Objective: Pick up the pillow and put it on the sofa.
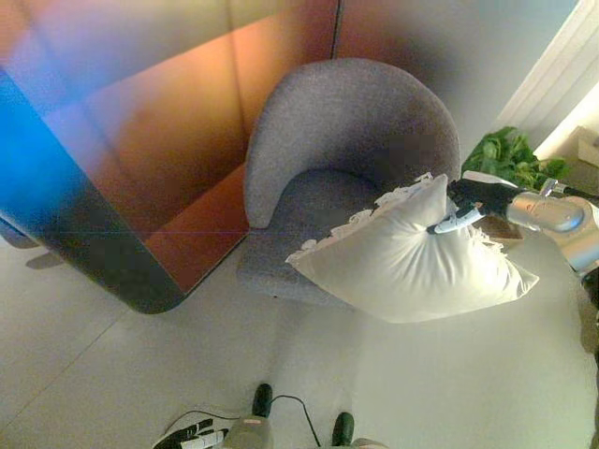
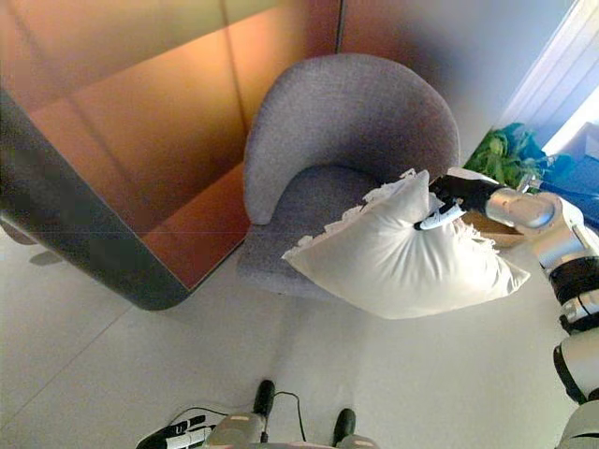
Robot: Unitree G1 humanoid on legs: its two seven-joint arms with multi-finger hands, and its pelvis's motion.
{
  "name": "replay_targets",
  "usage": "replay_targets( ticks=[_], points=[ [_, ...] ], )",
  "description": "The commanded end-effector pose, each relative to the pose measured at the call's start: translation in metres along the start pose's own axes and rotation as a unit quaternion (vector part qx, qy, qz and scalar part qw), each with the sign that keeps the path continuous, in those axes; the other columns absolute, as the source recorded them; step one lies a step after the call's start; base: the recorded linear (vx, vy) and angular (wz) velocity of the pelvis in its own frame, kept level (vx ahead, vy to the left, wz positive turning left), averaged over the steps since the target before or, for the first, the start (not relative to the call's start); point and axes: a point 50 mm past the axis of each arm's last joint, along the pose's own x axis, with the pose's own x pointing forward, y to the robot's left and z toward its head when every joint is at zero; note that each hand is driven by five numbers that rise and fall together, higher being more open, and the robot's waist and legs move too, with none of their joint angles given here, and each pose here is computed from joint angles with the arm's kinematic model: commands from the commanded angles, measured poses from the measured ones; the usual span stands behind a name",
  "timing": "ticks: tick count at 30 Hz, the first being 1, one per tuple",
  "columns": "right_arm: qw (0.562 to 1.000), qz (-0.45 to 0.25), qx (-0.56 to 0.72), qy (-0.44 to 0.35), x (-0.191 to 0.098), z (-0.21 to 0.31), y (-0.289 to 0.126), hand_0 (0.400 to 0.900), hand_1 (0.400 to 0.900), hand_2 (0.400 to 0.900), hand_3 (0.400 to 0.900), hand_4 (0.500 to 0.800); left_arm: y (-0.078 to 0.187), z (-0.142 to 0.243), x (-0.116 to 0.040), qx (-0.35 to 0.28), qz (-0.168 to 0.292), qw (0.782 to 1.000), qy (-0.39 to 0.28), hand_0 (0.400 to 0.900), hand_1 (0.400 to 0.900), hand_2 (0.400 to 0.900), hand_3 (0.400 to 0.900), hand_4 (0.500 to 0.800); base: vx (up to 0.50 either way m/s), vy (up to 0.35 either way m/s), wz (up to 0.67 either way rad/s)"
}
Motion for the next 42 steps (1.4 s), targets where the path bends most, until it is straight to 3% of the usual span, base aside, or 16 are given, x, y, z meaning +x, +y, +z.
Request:
replay_targets(
  ticks=[1,12,27,28,29,42],
  points=[
    [0.982,-0.165,0.030,-0.087,-0.033,0.058,-0.096,0.400,0.400,0.400,0.400,0.500,0.019,-0.021,-0.012,0.041,0.023,0.998,0.049,0.900,0.900,0.900,0.900,0.800,0.082,0.004,0.06],
    [0.977,-0.214,0.002,-0.004,-0.034,0.073,-0.121,0.400,0.400,0.400,0.400,0.500,0.026,-0.022,-0.015,0.044,0.038,0.997,0.054,0.900,0.900,0.900,0.900,0.800,0.070,-0.005,0.07],
    [0.946,-0.313,0.027,0.081,-0.051,0.063,-0.148,0.400,0.400,0.400,0.400,0.500,0.040,-0.002,-0.018,0.023,0.058,0.998,-0.004,0.900,0.900,0.900,0.900,0.800,-0.048,-0.032,0.14],
    [0.941,-0.327,0.029,0.086,-0.053,0.063,-0.151,0.618,0.618,0.618,0.618,0.631,0.040,-0.002,-0.018,0.024,0.057,0.998,-0.007,0.900,0.900,0.900,0.900,0.800,-0.034,0.028,0.06],
    [0.939,-0.330,0.031,0.091,-0.053,0.063,-0.152,0.900,0.900,0.900,0.900,0.800,0.039,-0.001,-0.017,0.024,0.055,0.998,-0.009,0.900,0.900,0.900,0.900,0.800,-0.042,0.022,0.03],
    [0.936,-0.326,0.032,0.126,-0.066,0.046,-0.158,0.900,0.900,0.900,0.900,0.800,0.031,0.006,-0.014,0.020,0.030,0.999,-0.032,0.900,0.900,0.900,0.900,0.800,-0.024,0.016,-0.03]
  ],
)
